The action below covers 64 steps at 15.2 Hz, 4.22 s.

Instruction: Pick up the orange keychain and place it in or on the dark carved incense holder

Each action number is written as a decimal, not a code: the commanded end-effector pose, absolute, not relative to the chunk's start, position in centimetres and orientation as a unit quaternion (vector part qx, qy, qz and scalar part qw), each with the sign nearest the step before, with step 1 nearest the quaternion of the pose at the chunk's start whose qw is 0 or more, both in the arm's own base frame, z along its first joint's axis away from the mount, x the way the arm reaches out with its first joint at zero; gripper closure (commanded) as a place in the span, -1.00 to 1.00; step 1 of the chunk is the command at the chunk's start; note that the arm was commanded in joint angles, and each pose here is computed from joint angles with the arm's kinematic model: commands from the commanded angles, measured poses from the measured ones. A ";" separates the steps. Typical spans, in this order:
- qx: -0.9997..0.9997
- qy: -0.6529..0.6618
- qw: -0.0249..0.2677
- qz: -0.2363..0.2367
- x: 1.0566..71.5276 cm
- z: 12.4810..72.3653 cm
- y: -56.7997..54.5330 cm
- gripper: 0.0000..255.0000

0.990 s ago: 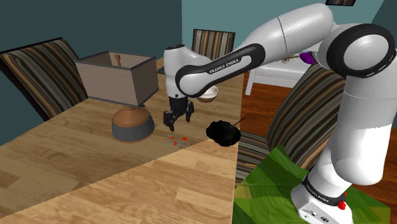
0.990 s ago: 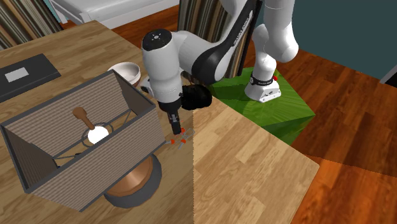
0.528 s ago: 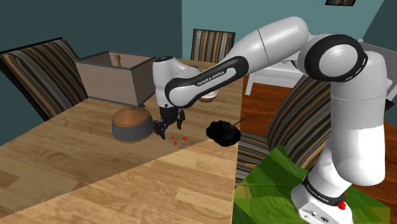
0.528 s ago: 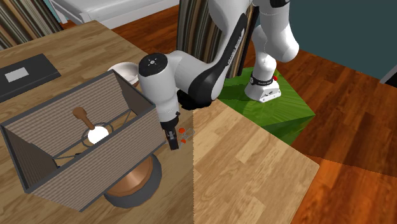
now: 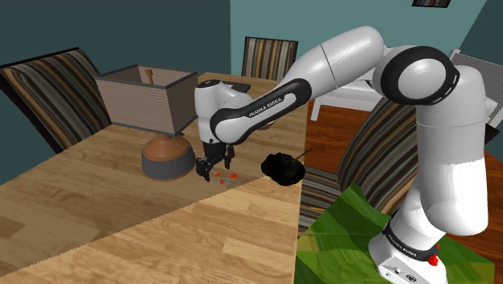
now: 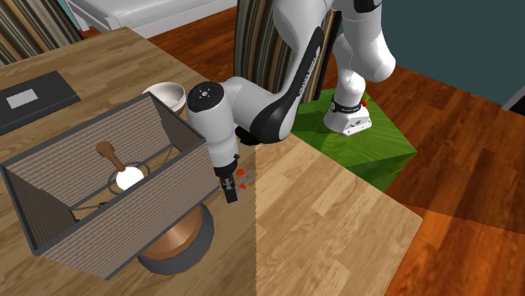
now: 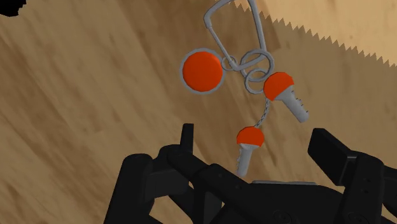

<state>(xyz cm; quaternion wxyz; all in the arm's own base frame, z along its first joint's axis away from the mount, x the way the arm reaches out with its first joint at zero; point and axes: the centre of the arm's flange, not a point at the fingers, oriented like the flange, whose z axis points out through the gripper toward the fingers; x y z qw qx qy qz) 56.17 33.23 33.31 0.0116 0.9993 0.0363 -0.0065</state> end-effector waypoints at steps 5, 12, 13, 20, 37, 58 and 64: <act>0.999 0.036 0.012 -0.006 56.2 33.3 33.2 1.00; 0.999 0.036 0.012 -0.007 55.7 33.4 33.2 1.00; 0.999 0.036 0.012 -0.006 56.2 33.3 33.2 1.00; 0.999 0.036 0.012 -0.006 56.2 37.0 33.2 1.00; 0.999 0.036 0.012 -0.006 54.3 43.8 28.3 1.00; 0.999 0.036 0.012 -0.006 46.6 42.4 8.1 1.00; 0.999 0.036 0.012 -0.006 46.6 39.2 8.1 1.00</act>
